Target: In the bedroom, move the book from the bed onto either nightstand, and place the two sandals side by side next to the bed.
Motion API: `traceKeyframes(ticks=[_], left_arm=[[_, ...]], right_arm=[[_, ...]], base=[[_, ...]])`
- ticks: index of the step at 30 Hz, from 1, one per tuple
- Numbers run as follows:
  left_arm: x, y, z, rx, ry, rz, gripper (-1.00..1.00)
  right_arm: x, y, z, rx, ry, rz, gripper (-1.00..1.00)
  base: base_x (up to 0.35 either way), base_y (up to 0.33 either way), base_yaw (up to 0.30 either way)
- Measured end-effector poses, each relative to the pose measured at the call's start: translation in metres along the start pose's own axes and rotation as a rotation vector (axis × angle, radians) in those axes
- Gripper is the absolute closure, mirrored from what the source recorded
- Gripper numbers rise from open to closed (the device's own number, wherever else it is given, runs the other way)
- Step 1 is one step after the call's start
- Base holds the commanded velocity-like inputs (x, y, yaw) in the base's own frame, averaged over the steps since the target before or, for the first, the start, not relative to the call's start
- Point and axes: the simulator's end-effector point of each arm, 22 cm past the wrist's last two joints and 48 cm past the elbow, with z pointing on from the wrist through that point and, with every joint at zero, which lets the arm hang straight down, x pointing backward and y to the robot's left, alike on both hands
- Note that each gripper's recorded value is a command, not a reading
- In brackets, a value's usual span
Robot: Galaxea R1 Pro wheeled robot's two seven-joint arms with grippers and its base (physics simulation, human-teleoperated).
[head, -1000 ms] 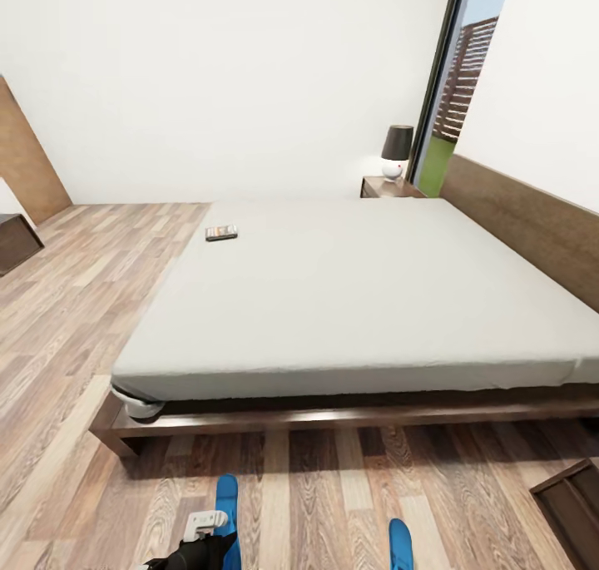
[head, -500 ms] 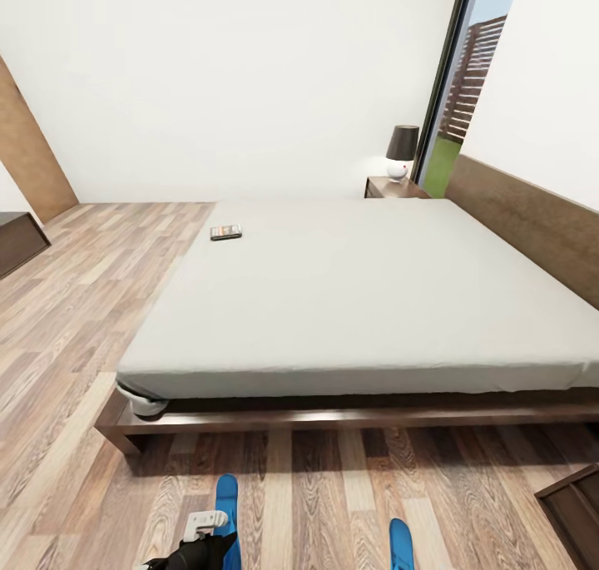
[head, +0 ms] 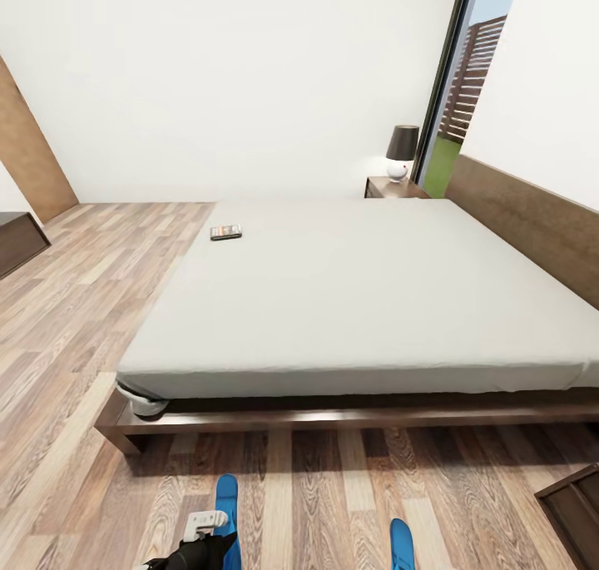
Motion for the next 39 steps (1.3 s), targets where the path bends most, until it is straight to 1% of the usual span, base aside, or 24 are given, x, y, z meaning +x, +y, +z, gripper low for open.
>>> traceKeyframes(ticks=[5, 7, 8, 10, 11, 13, 15, 18, 19, 21, 23, 24, 25, 26, 29, 31, 34, 35, 37, 39], left_arm=[[0.000, 0.003, -0.001, -0.007, 0.000, 0.000, 1.00], [-0.002, 0.015, -0.003, -0.048, -0.002, 0.000, 1.00], [-0.004, 0.026, -0.005, -0.085, -0.004, 0.000, 1.00], [-0.008, 0.052, -0.009, -0.191, -0.011, 0.003, 1.00], [-0.015, 0.074, -0.014, -0.289, -0.020, 0.006, 1.00], [-0.024, 0.099, -0.022, -0.411, -0.019, 0.010, 1.00], [-0.035, 0.114, -0.029, -0.486, -0.010, 0.010, 1.00], [-0.071, 0.127, -0.039, -0.537, -0.006, 0.011, 1.00], [-0.075, 0.130, -0.042, -0.544, -0.005, 0.011, 1.00], [-0.085, 0.145, -0.053, -0.571, -0.002, 0.017, 1.00], [-0.090, 0.151, -0.057, -0.580, -0.002, 0.020, 1.00], [-0.089, 0.149, -0.055, -0.577, -0.002, 0.023, 1.00], [-0.084, 0.140, -0.048, -0.562, -0.002, 0.044, 1.00], [-0.082, 0.137, -0.046, -0.557, -0.007, 0.059, 1.00], [-0.087, 0.132, -0.042, -0.547, -0.047, 0.092, 1.00], [-0.090, 0.131, -0.042, -0.545, -0.063, 0.101, 1.00], [-0.091, 0.131, -0.042, -0.544, -0.069, 0.105, 1.00], [-0.091, 0.130, -0.041, -0.544, -0.070, 0.105, 1.00], [-0.091, 0.130, -0.041, -0.544, -0.071, 0.106, 1.00], [-0.091, 0.130, -0.041, -0.544, -0.070, 0.106, 1.00]], right_arm=[[0.000, 0.000, 0.000, 0.002, 0.000, 0.000, 1.00], [0.000, 0.000, 0.000, 0.002, 0.000, 0.000, 1.00], [0.000, 0.000, 0.000, 0.001, 0.000, 0.000, 1.00], [0.000, -0.001, 0.000, 0.003, 0.000, 0.000, 1.00], [0.000, -0.001, -0.001, 0.003, 0.000, 0.000, 1.00], [0.000, -0.002, -0.001, 0.003, 0.000, 0.000, 1.00], [-0.001, -0.002, -0.001, 0.003, -0.001, -0.001, 1.00], [-0.001, -0.003, -0.001, 0.004, -0.001, -0.001, 1.00], [-0.001, -0.003, -0.001, 0.004, -0.001, -0.001, 1.00], [-0.001, -0.003, -0.001, 0.004, -0.001, -0.001, 1.00], [-0.001, -0.003, -0.001, 0.004, -0.001, -0.001, 1.00], [-0.001, -0.003, -0.001, 0.005, -0.001, -0.001, 1.00], [-0.001, -0.003, -0.002, 0.004, -0.001, -0.001, 1.00], [-0.001, -0.003, -0.001, 0.004, -0.001, -0.001, 1.00], [-0.001, -0.003, -0.001, 0.003, -0.001, -0.001, 1.00], [-0.001, -0.003, -0.002, 0.003, -0.001, -0.001, 1.00], [-0.002, -0.004, -0.003, 0.000, -0.002, 0.001, 1.00], [-0.003, -0.008, -0.005, 0.006, -0.004, 0.003, 1.00], [-0.009, -0.024, -0.014, 0.028, -0.013, 0.006, 1.00], [-0.021, -0.054, -0.032, 0.071, -0.031, 0.014, 1.00]], base=[[0.000, 0.000, 0.000], [0.000, 0.000, 0.000], [0.000, 0.000, 0.000], [0.000, 0.000, 0.000], [0.000, 0.000, 0.000], [0.000, 0.000, 0.000], [0.000, 0.000, 0.000], [0.000, 0.000, 0.000], [0.000, 0.000, 0.000], [0.000, 0.000, 0.000], [0.000, 0.000, 0.000], [0.000, 0.000, 0.000], [0.000, 0.000, 0.000], [0.000, 0.000, 0.000], [0.000, 0.000, 0.000], [0.000, 0.000, 0.000], [0.000, 0.000, 0.000], [0.000, 0.000, 0.000], [0.000, 0.000, 0.000], [0.000, 0.000, 0.000]])
